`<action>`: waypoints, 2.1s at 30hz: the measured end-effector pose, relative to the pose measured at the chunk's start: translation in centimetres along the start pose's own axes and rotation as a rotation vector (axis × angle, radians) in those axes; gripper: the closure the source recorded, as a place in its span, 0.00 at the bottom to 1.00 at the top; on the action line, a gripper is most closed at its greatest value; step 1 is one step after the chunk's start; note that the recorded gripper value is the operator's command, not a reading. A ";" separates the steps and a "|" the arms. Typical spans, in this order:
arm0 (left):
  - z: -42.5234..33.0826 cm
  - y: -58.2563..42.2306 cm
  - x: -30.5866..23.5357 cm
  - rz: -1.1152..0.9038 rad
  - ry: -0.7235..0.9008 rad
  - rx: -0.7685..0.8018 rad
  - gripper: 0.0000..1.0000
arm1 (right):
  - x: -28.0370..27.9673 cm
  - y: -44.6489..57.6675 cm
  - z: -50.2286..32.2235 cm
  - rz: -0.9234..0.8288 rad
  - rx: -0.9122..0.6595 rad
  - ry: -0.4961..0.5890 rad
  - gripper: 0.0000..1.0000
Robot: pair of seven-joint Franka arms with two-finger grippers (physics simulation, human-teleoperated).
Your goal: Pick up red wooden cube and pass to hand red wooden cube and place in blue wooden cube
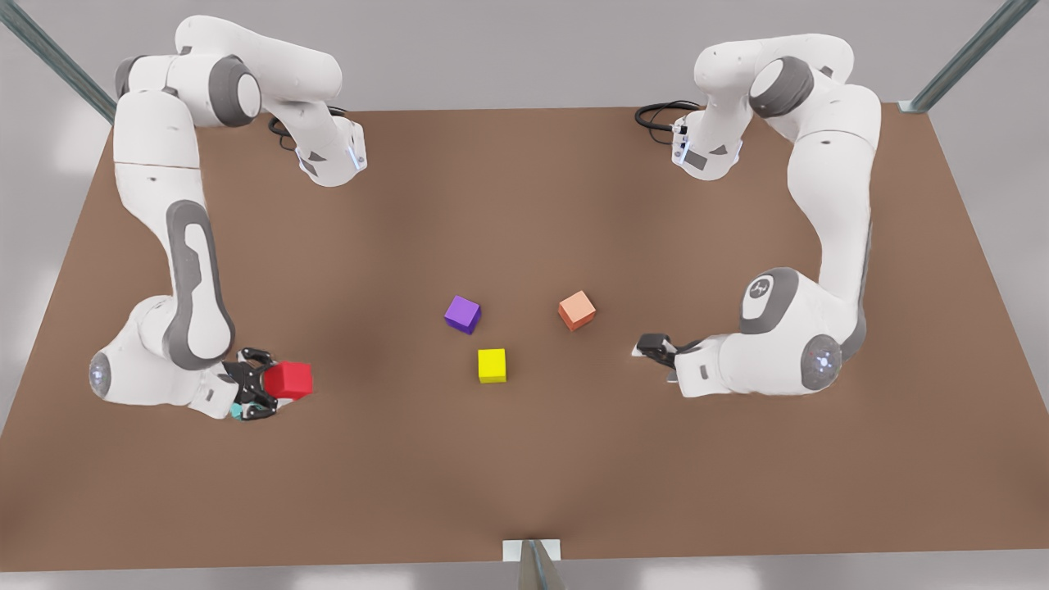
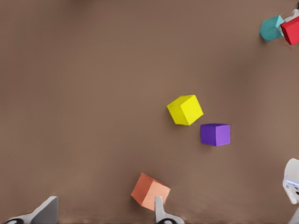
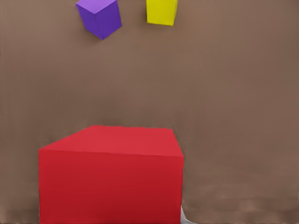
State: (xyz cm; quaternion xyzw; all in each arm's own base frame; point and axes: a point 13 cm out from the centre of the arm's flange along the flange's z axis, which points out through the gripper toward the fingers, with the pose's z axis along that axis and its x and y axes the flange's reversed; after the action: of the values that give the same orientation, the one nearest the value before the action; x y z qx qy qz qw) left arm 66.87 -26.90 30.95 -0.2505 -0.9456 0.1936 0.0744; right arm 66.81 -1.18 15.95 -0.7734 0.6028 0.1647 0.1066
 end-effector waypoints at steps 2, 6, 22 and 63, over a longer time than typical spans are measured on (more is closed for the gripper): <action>-1.6 2.6 3.1 -0.027 0.086 -0.169 0.00 | 6.9 -0.3 -2.5 0.013 0.010 0.211 0.50; -5.1 6.0 14.8 -0.212 0.213 -0.414 0.00 | 14.4 -1.1 -5.9 0.051 0.070 0.441 0.49; -8.0 2.9 15.9 -0.315 0.197 -0.322 0.00 | 12.9 4.3 1.0 0.258 0.073 0.399 0.49; -6.7 3.2 16.9 -0.329 0.238 -0.247 0.00 | -10.0 12.7 -29.4 1.267 0.111 0.405 0.00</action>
State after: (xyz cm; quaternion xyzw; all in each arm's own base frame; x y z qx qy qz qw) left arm 55.30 -13.60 36.52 -0.1214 -0.9748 0.0308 0.1845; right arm 56.00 -6.03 47.33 -0.2786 0.9564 0.0155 -0.0864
